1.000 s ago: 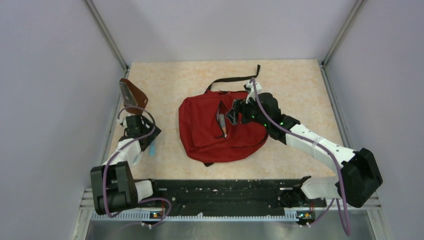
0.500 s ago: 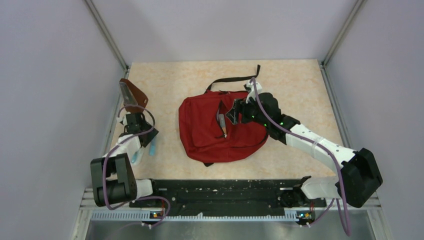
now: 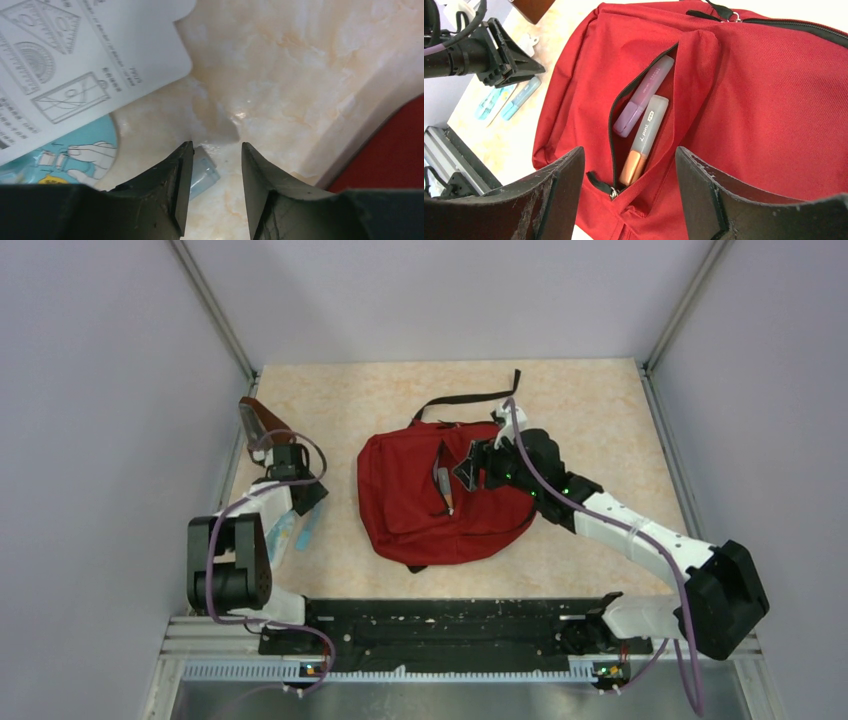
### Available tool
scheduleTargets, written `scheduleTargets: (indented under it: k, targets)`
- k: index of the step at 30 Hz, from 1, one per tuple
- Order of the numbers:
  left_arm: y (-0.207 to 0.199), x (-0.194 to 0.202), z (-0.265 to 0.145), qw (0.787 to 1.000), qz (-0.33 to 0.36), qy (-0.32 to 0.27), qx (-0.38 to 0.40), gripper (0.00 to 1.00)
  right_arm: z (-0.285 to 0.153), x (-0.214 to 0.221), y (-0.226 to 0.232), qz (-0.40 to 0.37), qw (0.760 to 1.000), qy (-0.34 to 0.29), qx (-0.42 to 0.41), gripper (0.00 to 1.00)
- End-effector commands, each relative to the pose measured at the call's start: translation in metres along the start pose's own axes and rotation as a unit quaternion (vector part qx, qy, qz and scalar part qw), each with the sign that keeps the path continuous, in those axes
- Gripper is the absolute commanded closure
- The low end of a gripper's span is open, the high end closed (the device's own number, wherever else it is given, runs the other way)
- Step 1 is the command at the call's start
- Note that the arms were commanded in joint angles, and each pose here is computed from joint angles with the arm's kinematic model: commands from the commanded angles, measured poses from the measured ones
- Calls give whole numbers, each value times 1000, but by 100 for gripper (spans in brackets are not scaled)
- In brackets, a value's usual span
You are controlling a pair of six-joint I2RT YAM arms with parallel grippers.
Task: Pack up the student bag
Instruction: Adjust the stationery at the center of the board.
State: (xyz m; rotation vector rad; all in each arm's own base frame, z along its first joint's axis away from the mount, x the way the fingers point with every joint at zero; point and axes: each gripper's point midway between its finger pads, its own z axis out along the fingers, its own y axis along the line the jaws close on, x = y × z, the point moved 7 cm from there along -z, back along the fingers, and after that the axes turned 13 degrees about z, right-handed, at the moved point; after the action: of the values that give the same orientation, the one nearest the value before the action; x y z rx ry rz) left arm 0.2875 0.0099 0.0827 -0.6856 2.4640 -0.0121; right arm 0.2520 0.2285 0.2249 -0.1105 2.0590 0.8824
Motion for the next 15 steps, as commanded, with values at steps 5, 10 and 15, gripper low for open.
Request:
scheduleTargets:
  k: [5,10,15]
  targets:
    - [-19,47,-1,995,50,91,-7,55,-15,-14,12,1,999,-37,-24,35]
    - [-19,47,-17,998,8,54,1,33,-18,-13,12,-1,999,-39,-27,33]
    - [-4,50,-38,995,-91,-28,-12,14,-21,-12,11,-5,999,-37,-29,31]
